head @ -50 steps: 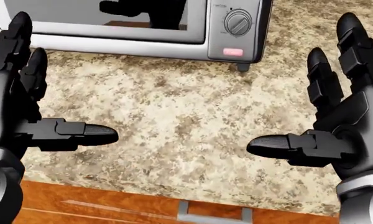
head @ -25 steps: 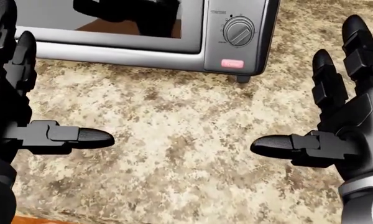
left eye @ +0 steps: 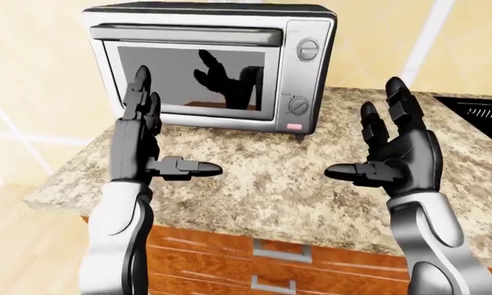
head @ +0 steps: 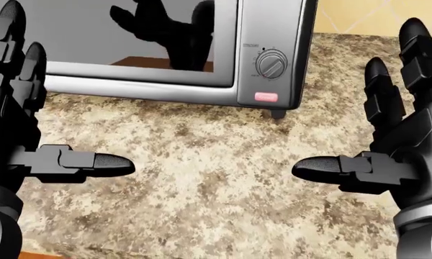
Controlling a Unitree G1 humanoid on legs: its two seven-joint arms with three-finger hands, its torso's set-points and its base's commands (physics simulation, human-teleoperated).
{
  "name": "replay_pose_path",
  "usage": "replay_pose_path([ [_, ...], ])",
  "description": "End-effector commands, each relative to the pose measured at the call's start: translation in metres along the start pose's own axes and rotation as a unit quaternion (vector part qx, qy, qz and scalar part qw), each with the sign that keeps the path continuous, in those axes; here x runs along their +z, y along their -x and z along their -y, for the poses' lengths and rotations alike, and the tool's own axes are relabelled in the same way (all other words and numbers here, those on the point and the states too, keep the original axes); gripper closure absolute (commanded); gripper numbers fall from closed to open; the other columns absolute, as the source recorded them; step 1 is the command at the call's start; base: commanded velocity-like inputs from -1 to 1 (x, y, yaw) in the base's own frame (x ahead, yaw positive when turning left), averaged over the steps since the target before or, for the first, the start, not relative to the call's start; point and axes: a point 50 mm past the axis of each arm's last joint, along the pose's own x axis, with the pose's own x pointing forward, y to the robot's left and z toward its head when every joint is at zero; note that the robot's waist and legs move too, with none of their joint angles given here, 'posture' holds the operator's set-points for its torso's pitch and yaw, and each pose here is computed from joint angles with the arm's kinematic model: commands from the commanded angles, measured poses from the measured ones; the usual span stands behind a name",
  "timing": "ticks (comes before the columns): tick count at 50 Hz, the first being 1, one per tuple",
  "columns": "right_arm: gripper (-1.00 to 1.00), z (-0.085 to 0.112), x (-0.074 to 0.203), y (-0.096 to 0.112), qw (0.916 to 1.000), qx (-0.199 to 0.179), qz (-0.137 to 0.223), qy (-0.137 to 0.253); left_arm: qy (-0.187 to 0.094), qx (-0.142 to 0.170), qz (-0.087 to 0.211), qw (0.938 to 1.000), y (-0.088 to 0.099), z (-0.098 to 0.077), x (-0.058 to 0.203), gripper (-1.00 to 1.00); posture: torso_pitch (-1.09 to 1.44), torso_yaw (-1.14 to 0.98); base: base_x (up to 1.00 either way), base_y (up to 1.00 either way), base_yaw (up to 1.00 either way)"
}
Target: Open the toaster oven door.
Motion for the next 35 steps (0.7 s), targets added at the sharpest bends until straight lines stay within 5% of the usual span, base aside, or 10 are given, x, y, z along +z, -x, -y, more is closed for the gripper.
replay_pose_path([
  [1, -1.00, -0.0032, 0.0125, -0.0002, 0.9992, 0.010, 0.038, 0.001, -0.003, 0.000, 0.043, 0.9991, -0.0005, 0.0001, 0.0155, -1.00, -0.20, 0.00, 0.00, 0.00, 0.00],
  [35, -1.00, -0.0043, 0.0120, 0.0000, 0.9993, 0.011, 0.037, 0.003, -0.005, -0.010, 0.046, 0.9989, -0.0044, 0.0011, 0.0197, -1.00, -0.53, 0.00, 0.00, 0.00, 0.00],
])
